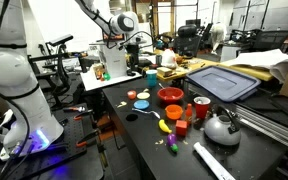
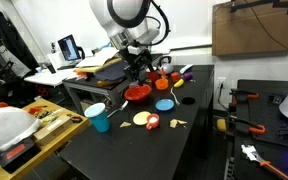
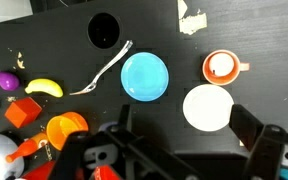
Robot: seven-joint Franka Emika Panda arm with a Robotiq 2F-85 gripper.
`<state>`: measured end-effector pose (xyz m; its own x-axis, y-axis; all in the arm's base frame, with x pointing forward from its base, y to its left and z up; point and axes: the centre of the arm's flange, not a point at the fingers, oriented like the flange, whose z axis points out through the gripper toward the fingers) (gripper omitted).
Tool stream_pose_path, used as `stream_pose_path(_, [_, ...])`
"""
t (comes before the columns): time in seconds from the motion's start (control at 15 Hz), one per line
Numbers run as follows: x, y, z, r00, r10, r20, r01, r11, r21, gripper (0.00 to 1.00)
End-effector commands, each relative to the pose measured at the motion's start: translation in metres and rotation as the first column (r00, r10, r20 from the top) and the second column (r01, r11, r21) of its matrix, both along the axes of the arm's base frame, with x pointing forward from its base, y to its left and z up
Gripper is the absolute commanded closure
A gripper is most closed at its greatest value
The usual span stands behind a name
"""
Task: Move the yellow plate to the right.
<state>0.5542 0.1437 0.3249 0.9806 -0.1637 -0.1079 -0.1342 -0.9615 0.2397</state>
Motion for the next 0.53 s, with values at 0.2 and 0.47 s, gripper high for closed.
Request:
stream_pose_path(0.2, [-0.028,-0.028,0.037,0.993,0.095,-0.076,-0.090,0.994,0.062,0.00])
stream_pose_path(0.47, [-0.035,-0.037,0.052,0.991,0.113,-0.072,-0.108,0.992,0.069,0.00])
